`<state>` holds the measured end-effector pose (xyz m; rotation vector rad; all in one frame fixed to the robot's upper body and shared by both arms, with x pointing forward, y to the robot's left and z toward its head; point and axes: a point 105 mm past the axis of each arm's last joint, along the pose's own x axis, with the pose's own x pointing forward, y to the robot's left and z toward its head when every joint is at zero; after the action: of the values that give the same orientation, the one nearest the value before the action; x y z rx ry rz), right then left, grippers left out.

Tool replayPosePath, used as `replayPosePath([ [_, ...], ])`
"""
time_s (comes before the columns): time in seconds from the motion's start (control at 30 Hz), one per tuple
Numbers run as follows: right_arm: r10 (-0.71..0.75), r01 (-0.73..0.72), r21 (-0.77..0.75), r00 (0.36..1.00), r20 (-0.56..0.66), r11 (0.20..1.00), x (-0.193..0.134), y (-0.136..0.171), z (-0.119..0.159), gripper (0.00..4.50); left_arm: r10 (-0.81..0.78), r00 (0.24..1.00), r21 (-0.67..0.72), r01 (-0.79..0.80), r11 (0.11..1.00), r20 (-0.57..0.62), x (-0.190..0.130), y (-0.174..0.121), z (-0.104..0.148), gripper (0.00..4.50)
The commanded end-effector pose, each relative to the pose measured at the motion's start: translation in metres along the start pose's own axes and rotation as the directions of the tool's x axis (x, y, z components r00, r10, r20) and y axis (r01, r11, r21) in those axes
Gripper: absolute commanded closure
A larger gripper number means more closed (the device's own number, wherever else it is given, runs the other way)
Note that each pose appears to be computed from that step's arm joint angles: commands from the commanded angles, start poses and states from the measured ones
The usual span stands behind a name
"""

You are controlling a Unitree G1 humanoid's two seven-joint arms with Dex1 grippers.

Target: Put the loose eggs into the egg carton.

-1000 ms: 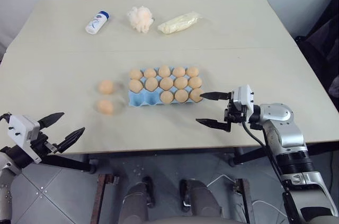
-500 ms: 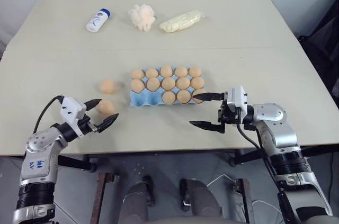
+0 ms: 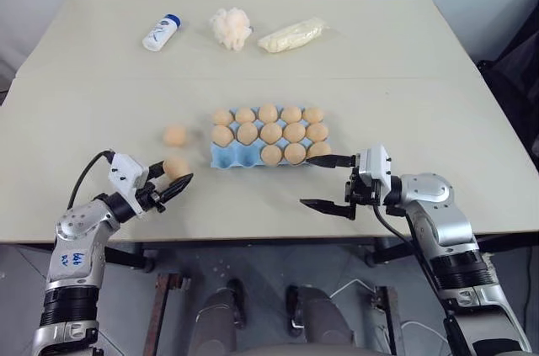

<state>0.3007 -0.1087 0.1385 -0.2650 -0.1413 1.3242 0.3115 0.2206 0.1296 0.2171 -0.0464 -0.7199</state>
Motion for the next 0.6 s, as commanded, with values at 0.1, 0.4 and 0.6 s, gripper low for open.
replayPosePath([
  [0.1, -0.018, 0.019, -0.043, 1.000, 0.016, 0.999, -0.002, -0.002, 0.008, 0.00, -0.164, 0.982, 0.061, 0.159, 0.985, 0.092, 0.026, -0.027, 0.041, 2.27],
  [0.4, -0.058, 0.060, -0.059, 0.998, 0.029, 0.996, 0.001, -0.004, 0.011, 0.00, -0.288, 0.954, 0.085, 0.282, 0.956, 0.078, 0.090, -0.049, 0.038, 2.27],
  [0.6, -0.096, 0.099, -0.072, 0.994, 0.044, 0.993, 0.001, -0.008, 0.016, 0.00, -0.264, 0.961, 0.088, 0.257, 0.963, 0.086, 0.107, -0.043, 0.037, 1.04],
])
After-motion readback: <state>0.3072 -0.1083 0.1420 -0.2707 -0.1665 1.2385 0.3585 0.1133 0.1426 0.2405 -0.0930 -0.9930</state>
